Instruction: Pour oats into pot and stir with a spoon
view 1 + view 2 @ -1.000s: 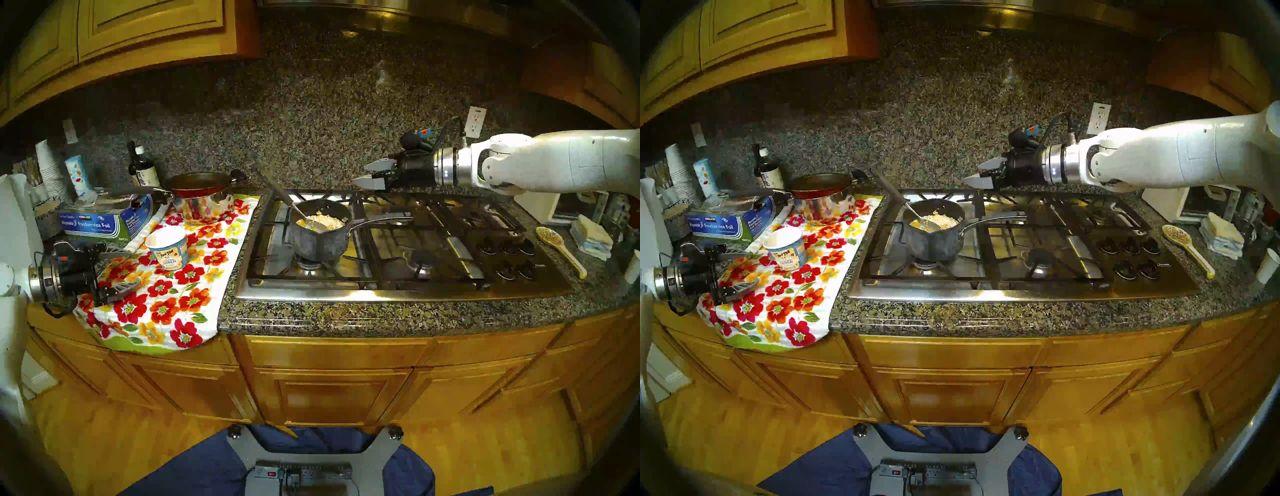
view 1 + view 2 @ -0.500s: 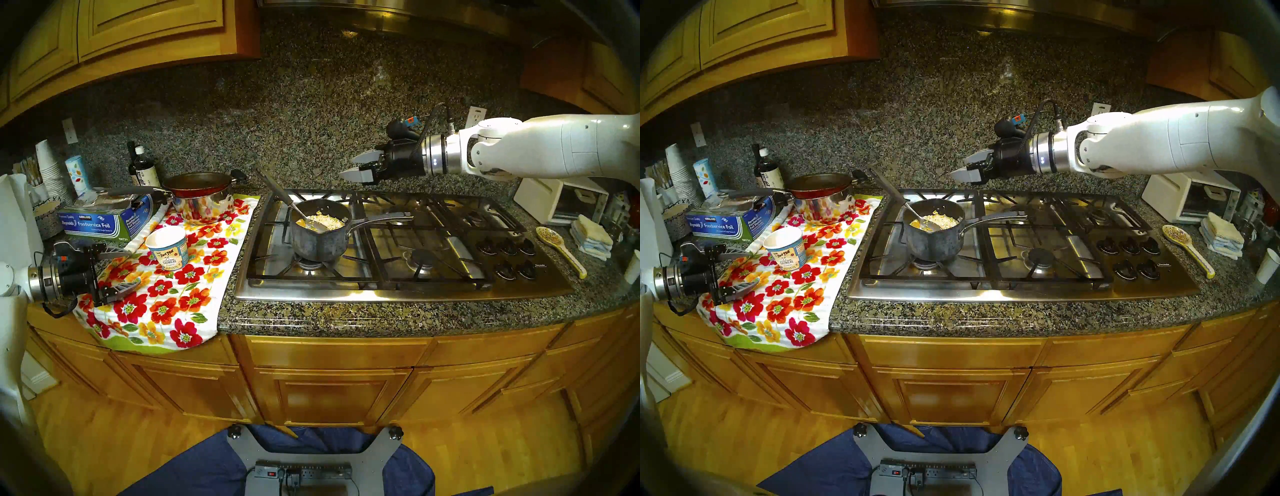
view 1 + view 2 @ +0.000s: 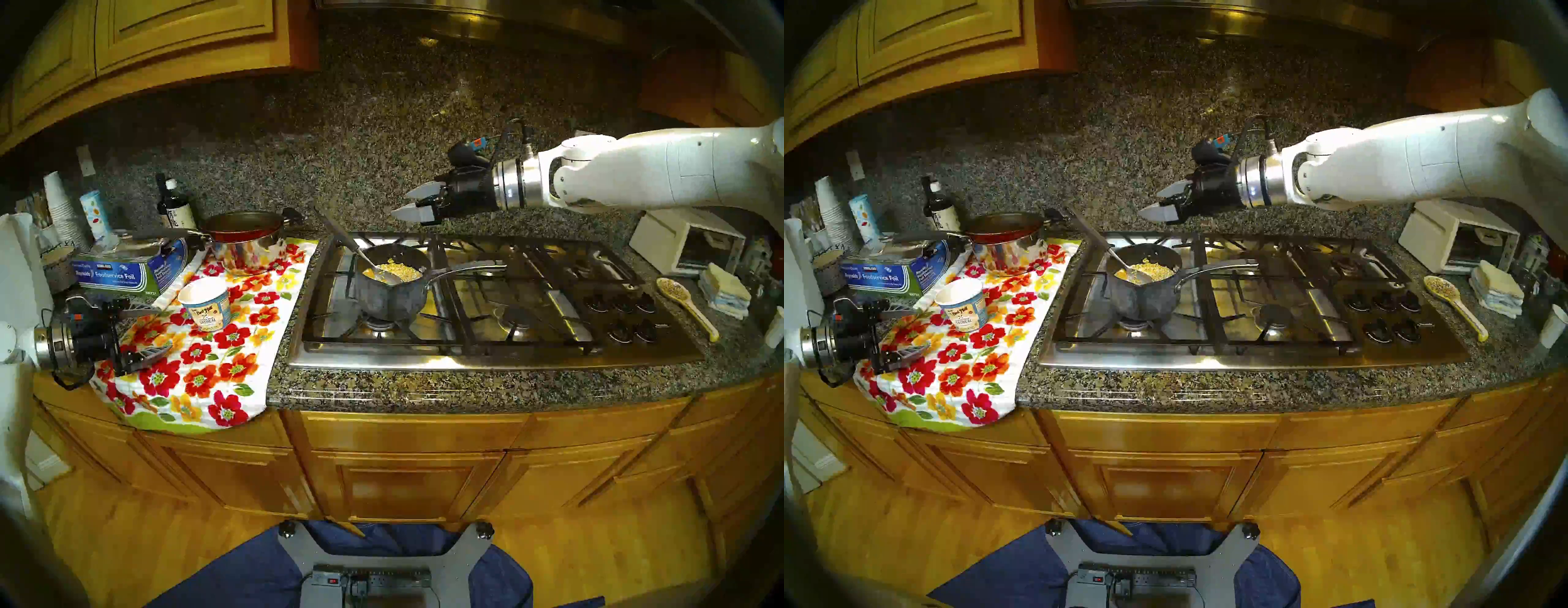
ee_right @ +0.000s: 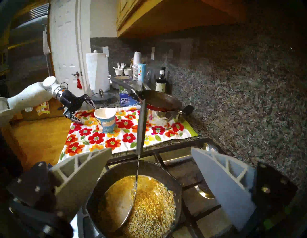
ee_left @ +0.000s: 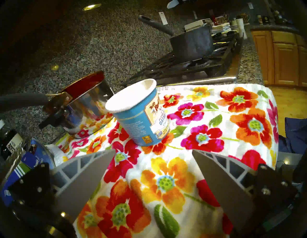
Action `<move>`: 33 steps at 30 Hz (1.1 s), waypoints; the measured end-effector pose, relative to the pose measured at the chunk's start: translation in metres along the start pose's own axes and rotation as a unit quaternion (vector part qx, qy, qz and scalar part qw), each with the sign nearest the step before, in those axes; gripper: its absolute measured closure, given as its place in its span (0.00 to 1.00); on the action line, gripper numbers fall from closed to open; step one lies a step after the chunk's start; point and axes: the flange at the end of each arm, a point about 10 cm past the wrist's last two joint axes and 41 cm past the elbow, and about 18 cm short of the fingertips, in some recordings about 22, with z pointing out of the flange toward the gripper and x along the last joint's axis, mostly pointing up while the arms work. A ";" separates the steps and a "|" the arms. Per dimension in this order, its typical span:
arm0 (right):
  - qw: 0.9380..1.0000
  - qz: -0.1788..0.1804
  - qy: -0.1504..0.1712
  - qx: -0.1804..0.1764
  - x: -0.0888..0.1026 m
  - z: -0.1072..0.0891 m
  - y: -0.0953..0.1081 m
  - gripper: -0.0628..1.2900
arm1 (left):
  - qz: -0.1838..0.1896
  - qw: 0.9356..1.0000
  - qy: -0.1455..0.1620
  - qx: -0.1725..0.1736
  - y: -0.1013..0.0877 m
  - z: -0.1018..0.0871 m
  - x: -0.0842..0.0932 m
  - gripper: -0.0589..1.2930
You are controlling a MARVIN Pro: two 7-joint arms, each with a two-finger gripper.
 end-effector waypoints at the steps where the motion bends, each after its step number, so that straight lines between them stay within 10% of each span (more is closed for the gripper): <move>1: 1.000 -0.001 0.000 0.002 0.001 0.002 -0.001 0.04 | 0.000 1.000 0.000 0.000 0.000 0.000 0.000 0.04; 33: 1.000 0.005 0.003 0.030 -0.001 0.041 -0.005 0.04 | 0.001 1.000 0.002 0.000 0.000 -0.001 0.001 0.04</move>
